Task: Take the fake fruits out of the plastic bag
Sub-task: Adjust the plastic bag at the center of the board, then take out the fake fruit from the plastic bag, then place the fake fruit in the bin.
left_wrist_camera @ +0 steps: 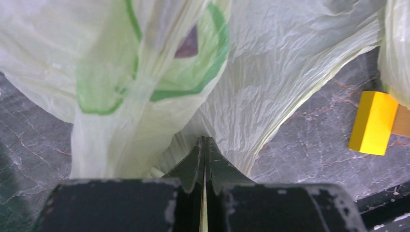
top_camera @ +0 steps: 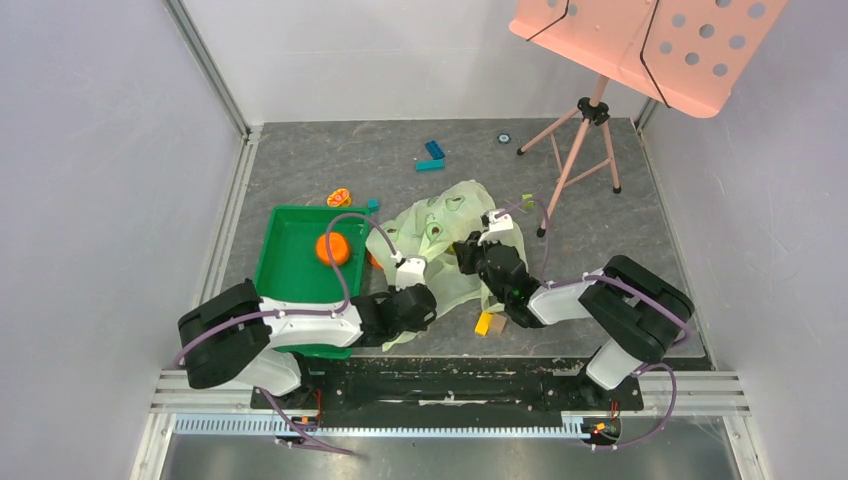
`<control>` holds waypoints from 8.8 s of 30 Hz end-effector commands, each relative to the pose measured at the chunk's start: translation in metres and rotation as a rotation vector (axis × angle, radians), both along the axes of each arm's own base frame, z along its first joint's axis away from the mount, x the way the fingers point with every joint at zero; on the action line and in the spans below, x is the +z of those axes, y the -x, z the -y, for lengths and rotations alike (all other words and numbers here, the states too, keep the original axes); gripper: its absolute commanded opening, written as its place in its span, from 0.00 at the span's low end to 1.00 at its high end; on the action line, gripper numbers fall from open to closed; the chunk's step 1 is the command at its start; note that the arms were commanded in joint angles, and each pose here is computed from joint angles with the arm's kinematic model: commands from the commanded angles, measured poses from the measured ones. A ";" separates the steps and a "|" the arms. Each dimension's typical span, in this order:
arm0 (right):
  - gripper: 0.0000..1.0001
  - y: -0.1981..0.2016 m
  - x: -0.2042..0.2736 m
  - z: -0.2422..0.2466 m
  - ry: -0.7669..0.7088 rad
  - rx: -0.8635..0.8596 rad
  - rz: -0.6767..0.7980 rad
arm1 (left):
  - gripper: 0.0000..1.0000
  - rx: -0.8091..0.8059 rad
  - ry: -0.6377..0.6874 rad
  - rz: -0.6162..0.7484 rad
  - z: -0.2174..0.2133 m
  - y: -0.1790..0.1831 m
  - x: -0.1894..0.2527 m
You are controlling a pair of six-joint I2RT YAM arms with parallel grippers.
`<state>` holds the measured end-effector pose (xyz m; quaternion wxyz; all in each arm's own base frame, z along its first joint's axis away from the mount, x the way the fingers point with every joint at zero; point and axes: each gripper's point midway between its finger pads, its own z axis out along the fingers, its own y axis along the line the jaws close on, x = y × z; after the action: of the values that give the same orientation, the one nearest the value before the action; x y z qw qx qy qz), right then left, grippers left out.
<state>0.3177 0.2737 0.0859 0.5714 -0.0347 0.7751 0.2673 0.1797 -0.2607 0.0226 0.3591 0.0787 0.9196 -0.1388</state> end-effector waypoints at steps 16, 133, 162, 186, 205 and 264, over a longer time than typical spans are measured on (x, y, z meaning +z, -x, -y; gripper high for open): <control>0.13 -0.076 0.089 0.047 0.256 -0.259 0.170 | 0.02 0.042 0.039 -0.012 0.004 0.001 -0.010; 0.32 -0.090 -0.049 0.035 0.257 -0.320 -0.345 | 0.02 0.032 0.168 -0.003 0.014 0.004 0.015; 0.30 0.066 0.040 -0.017 -0.069 0.482 -0.242 | 0.54 -0.159 0.441 0.028 0.048 0.023 0.116; 0.30 0.156 0.088 0.006 -0.218 0.639 0.065 | 0.90 0.020 0.683 0.011 0.045 0.016 0.178; 0.29 0.185 0.114 -0.010 -0.377 0.774 0.084 | 0.89 0.025 0.784 0.009 0.066 0.009 0.197; 0.89 0.164 0.080 0.003 -0.224 0.624 0.023 | 0.28 0.362 -0.356 0.000 -0.198 -0.049 0.125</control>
<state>0.1474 0.2668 0.1453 0.4487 -0.2123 0.7039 0.5080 0.2340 -0.0726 0.1545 0.3854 -0.0394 0.9203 0.0547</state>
